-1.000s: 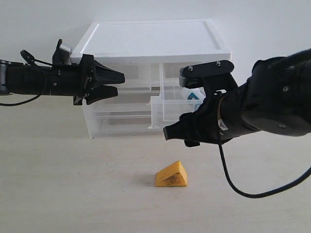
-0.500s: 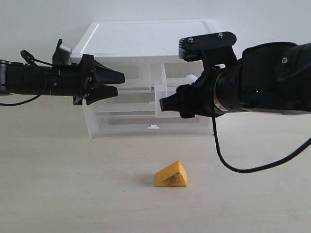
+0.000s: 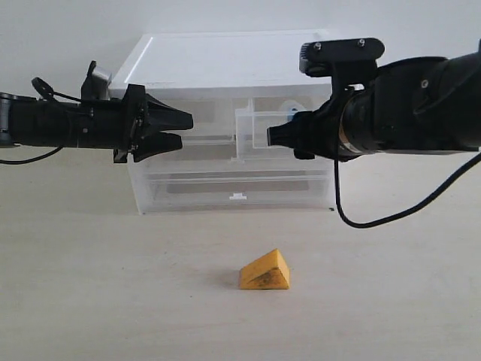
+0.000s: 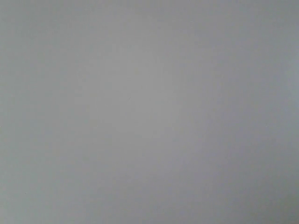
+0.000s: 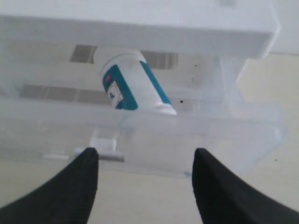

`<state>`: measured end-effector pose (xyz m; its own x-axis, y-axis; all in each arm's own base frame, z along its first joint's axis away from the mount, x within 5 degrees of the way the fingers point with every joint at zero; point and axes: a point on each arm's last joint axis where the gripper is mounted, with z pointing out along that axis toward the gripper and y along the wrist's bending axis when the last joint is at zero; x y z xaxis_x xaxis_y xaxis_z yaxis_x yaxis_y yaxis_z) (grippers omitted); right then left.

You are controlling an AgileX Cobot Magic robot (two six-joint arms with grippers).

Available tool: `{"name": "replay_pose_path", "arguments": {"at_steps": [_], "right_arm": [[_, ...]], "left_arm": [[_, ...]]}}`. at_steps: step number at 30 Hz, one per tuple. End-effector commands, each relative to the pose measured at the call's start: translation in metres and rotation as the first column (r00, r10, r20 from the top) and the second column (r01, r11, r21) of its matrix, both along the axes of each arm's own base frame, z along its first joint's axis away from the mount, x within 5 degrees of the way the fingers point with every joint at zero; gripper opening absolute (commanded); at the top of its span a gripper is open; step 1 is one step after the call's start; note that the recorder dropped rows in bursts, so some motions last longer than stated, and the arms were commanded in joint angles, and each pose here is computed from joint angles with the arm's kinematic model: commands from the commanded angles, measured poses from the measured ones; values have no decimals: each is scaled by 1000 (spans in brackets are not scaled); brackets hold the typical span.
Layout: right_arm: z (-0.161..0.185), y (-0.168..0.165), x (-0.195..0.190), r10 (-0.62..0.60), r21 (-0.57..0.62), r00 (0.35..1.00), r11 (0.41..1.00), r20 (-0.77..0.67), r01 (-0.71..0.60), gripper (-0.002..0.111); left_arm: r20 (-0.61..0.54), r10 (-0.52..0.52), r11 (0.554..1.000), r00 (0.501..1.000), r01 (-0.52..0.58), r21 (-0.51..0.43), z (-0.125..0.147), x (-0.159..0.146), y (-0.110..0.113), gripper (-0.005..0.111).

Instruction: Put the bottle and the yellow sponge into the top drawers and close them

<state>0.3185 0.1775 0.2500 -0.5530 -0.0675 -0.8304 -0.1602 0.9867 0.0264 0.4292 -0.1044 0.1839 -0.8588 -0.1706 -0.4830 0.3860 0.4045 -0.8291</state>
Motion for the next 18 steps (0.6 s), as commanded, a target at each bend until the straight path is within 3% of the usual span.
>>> {"name": "replay_pose_path", "arguments": {"at_steps": [1, 9, 18], "right_arm": [[-6, 5, 12, 20, 11, 1000, 1000, 5, -20, 54], [13, 13, 28, 21, 1, 997, 1000, 81, -22, 54], [7, 20, 45, 20, -60, 994, 998, 108, -13, 54]], "left_arm": [[40, 74, 988, 996, -79, 135, -14, 9, 9, 58], [40, 82, 987, 996, -86, 136, -14, 10, 12, 58], [43, 96, 984, 994, -101, 147, -15, 11, 13, 58]]}}
